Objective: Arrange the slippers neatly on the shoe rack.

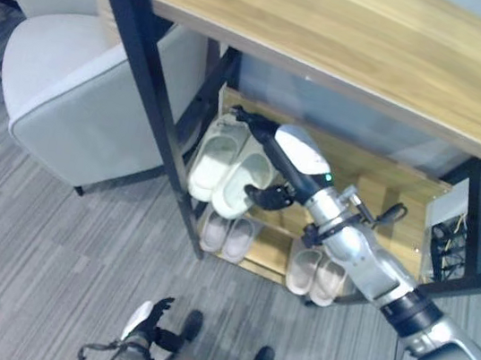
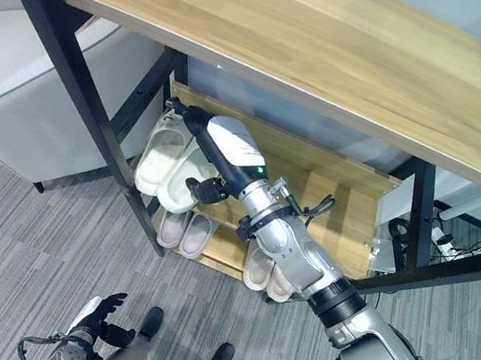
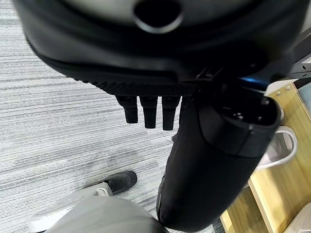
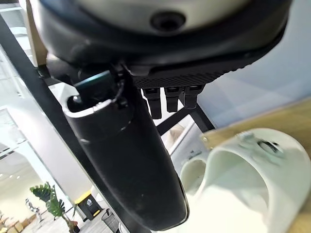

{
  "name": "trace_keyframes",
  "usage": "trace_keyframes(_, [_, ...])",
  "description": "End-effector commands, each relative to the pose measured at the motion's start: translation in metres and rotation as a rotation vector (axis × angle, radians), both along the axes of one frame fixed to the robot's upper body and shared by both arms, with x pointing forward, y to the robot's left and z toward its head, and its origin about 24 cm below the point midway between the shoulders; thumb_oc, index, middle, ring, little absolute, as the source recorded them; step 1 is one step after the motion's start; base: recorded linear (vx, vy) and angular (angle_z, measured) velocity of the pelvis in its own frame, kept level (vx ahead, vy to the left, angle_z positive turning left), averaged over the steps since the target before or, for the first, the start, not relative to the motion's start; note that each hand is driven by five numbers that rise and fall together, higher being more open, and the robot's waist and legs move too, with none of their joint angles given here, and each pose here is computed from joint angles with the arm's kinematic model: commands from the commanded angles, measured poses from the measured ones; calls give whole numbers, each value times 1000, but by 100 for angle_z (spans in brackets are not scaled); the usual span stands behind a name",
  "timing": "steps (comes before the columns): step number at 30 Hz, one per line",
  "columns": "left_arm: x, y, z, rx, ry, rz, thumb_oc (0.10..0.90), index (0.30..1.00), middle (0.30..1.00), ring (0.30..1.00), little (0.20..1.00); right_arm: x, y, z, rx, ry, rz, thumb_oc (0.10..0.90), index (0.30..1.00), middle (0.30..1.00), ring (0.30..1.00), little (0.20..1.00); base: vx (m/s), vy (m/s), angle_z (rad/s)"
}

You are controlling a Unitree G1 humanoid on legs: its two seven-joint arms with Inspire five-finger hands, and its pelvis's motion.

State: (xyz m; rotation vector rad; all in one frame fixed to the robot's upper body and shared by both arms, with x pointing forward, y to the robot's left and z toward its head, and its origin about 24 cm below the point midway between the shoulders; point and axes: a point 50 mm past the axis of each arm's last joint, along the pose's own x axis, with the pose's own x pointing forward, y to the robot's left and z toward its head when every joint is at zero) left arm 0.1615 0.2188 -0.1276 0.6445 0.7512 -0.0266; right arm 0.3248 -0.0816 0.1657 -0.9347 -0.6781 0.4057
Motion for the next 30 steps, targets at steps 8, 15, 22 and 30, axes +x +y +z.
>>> trace_keyframes(8, [-12, -18, -10, -27, 44, -42, 800, 900, 900, 900, 900, 14, 0, 16, 38, -60, -46, 800, 900, 900, 900, 900, 0, 0, 0])
trace_keyframes(15, [-12, -18, -10, -27, 44, -42, 800, 900, 900, 900, 900, 17, -11, 9, -29, -61, -92, 800, 900, 900, 900, 900, 0, 0, 0])
trace_keyframes(22, [-12, -17, -10, -25, 43, -45, 800, 900, 900, 900, 900, 20, -21, 7, -86, -57, -121, 800, 900, 900, 900, 900, 0, 0, 0])
trace_keyframes(30, [-14, -16, -10, -26, 51, -56, 800, 900, 900, 900, 900, 30, -46, 0, -284, -77, -218, 800, 900, 900, 900, 900, 0, 0, 0])
